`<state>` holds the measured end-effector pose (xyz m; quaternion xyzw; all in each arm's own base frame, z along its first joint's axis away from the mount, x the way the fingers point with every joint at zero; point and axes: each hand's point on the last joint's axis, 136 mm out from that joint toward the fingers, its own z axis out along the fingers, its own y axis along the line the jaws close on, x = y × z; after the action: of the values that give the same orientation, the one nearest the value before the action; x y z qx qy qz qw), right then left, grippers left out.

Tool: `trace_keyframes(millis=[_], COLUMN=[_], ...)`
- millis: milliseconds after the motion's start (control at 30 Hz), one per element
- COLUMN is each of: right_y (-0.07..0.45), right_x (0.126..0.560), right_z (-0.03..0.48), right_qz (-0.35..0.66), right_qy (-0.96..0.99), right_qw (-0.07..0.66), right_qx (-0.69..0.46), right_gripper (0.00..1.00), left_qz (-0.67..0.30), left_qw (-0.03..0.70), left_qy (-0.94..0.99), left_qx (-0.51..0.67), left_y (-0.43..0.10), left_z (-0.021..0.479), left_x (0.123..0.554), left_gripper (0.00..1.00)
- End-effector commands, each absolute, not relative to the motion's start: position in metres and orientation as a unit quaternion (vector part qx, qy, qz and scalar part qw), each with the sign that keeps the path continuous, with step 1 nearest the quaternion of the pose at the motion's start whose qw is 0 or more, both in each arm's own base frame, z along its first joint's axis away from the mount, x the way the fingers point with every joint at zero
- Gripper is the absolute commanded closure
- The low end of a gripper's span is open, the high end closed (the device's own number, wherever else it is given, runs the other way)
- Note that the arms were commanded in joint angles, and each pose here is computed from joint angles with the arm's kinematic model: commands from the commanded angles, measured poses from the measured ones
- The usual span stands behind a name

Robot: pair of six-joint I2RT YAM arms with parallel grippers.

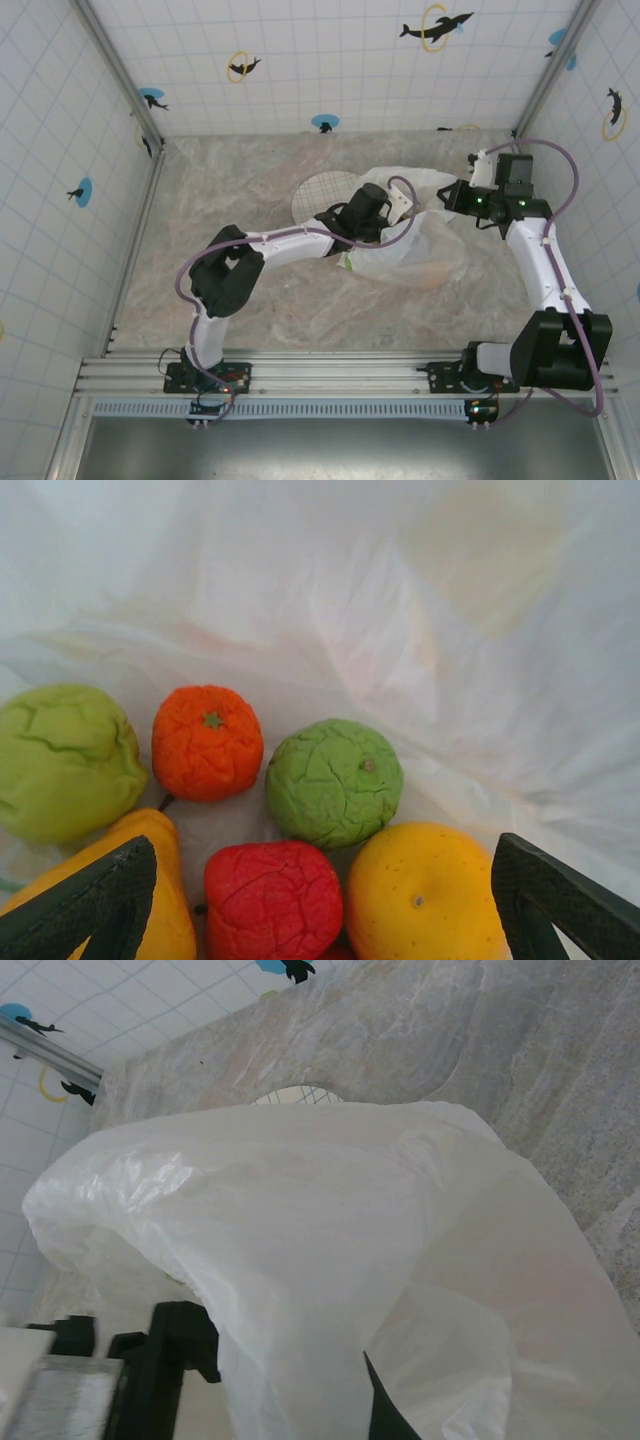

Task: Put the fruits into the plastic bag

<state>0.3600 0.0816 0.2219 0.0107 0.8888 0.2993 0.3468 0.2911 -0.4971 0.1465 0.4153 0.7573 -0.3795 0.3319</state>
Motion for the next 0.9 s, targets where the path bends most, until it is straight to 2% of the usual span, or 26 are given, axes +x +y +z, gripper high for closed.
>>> trace_keyframes(millis=[0, 300, 533, 867], right_y=[0.08, 0.081, 0.081, 0.08], right_x=[0.361, 0.361, 0.361, 0.361], right_z=[0.217, 0.214, 0.209, 0.205], right_qz=[0.297, 0.298, 0.298, 0.297], right_qy=[0.889, 0.89, 0.891, 0.892], right_qw=[0.349, 0.345, 0.341, 0.339], right_qx=[0.009, 0.01, 0.011, 0.011], right_gripper=[1.0, 1.0, 1.0, 1.0], left_qz=[-0.392, -0.391, -0.396, -0.414], left_qw=[0.359, 0.377, 0.417, 0.452], left_qy=[0.745, 0.752, 0.751, 0.738], left_qx=[0.402, 0.373, 0.325, 0.282], left_y=[-0.489, -0.471, -0.45, -0.431], left_z=[0.177, 0.193, 0.223, 0.263], left_x=[0.295, 0.311, 0.328, 0.328], left_gripper=[0.1, 0.09, 0.11, 0.12])
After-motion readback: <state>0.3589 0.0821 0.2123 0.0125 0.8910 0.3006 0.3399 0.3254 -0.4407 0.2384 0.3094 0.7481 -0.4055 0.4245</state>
